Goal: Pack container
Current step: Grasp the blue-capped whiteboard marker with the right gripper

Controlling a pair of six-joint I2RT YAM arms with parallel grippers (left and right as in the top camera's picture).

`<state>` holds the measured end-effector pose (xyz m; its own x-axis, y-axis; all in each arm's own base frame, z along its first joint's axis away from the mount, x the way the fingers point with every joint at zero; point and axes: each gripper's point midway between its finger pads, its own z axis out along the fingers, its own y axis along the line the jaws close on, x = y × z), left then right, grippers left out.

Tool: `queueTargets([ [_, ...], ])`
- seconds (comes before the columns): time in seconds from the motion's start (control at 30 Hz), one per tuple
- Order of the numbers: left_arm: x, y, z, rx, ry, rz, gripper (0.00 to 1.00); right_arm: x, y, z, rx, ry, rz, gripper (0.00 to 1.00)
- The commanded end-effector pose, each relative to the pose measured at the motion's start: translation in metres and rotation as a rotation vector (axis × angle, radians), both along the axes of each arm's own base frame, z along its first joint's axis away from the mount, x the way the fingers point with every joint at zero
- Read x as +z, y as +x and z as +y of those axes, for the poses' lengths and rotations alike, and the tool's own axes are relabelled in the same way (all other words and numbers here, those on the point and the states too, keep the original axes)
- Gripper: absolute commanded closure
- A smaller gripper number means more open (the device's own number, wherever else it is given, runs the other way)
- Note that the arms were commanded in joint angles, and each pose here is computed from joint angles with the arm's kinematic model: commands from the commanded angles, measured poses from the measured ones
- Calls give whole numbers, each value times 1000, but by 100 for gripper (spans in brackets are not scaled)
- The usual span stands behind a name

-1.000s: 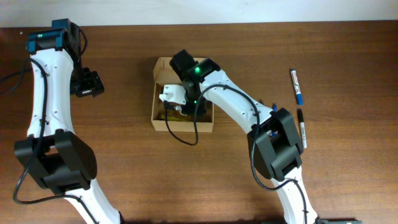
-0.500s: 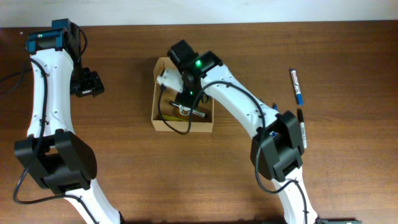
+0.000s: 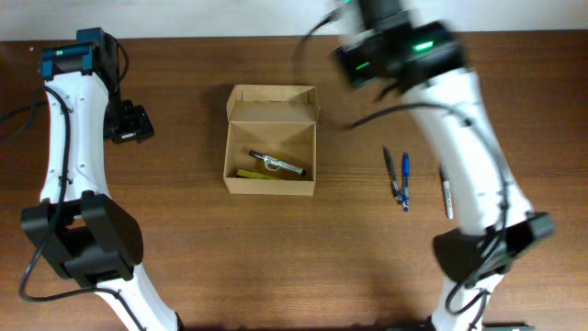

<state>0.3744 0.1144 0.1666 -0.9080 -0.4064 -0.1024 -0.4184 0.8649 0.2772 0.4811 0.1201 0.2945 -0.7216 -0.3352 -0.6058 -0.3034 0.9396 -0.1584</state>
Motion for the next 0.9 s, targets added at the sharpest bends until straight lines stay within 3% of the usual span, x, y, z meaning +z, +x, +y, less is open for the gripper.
queueTargets([
  [0.0,-4,0,2,-2,-2,12,0,-29,18,-69,-188,73,68,49],
  [0.3,-4,0,2,-2,-2,12,0,-140,33,-168,-378,112,297,49],
  [0.6,-4,0,2,-2,-2,12,0,-223,31,-188,-354,48,458,50],
  [0.87,-4,0,2,-2,-2,12,0,-267,22,-206,-331,29,534,58],
])
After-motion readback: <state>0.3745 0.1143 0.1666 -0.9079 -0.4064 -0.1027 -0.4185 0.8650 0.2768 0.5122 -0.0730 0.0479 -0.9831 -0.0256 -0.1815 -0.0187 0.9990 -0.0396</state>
